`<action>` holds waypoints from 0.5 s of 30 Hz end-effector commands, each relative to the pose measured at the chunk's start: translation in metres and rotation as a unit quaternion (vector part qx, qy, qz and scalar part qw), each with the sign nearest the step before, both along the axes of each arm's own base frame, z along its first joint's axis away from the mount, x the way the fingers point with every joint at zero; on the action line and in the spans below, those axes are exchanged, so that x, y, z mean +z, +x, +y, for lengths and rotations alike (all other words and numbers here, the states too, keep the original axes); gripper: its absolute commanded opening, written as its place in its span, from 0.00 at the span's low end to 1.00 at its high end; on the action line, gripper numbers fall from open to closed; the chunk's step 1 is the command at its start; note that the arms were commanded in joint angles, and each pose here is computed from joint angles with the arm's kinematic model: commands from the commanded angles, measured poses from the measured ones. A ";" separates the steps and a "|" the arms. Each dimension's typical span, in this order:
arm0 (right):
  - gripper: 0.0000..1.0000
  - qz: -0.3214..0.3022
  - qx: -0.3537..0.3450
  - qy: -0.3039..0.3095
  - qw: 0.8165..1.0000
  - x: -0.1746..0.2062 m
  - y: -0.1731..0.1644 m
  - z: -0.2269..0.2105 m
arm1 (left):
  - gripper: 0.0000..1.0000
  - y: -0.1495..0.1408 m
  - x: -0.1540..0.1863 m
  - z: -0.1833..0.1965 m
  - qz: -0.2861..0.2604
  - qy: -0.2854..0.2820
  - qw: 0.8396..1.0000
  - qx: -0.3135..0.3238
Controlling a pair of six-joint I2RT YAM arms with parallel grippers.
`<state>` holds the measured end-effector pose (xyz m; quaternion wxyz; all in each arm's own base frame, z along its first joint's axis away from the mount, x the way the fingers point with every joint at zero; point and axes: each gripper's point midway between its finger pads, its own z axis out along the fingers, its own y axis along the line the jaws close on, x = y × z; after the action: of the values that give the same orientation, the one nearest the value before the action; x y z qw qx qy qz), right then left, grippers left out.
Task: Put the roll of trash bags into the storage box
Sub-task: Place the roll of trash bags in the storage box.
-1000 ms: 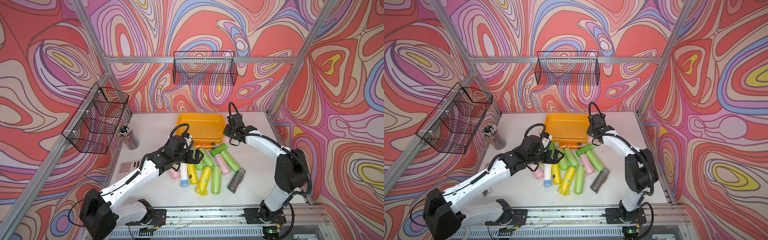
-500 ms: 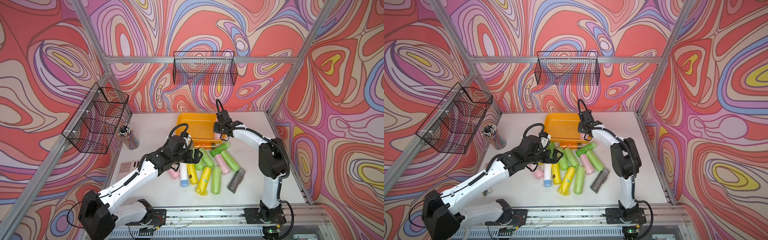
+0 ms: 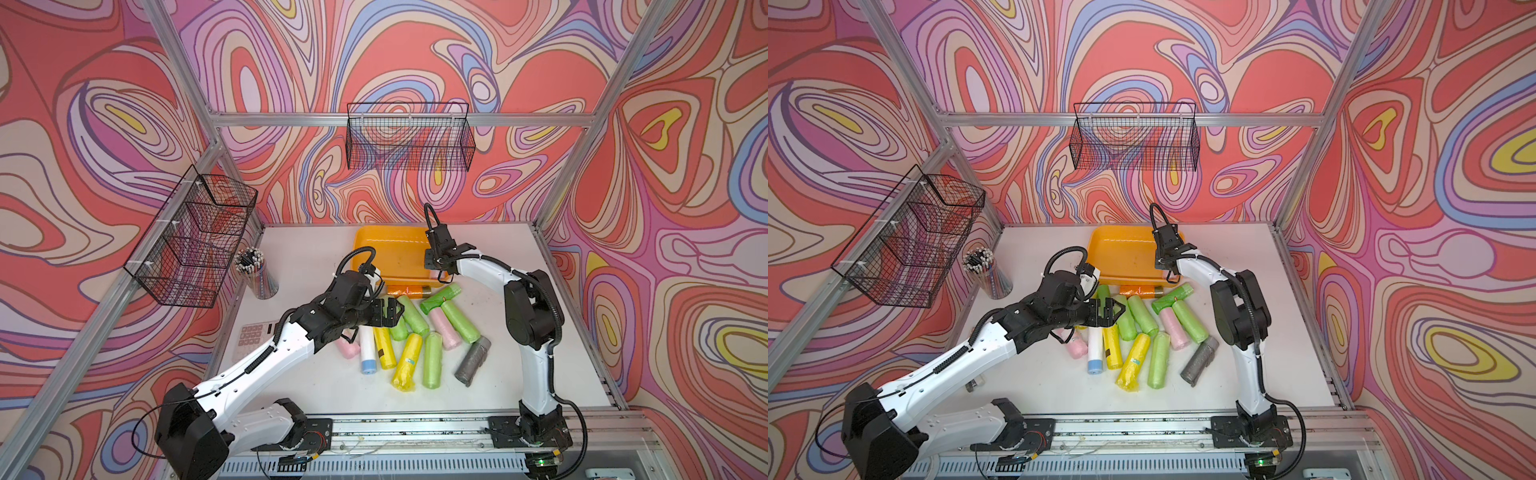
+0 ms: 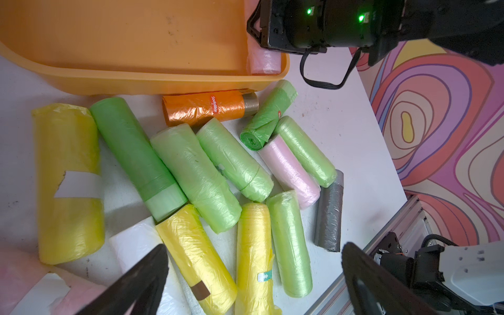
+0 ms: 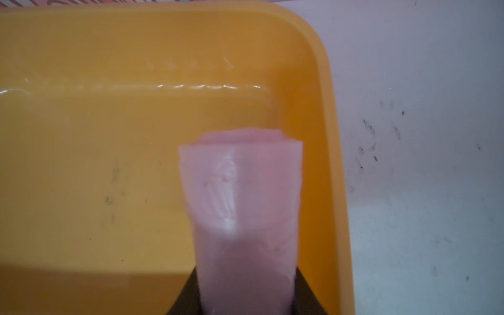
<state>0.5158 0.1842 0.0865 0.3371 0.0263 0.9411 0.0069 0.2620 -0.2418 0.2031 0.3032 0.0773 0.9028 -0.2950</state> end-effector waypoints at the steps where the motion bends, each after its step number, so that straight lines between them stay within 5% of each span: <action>1: 0.07 -0.008 -0.001 -0.013 1.000 -0.001 0.008 0.003 | 1.00 0.000 0.012 0.004 -0.014 0.002 1.000 0.004; 10: 0.12 0.005 -0.013 -0.014 1.000 -0.013 0.012 0.003 | 1.00 0.000 0.022 0.006 -0.028 0.004 1.000 0.003; 15: 0.35 0.009 -0.017 -0.021 1.000 -0.012 0.014 0.001 | 1.00 0.000 0.025 0.008 -0.035 0.002 0.999 0.006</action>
<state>0.5221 0.1838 0.0656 0.3164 0.0286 0.9481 -0.0115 0.2607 -0.2363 0.2104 0.3156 0.0815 0.9006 -0.2875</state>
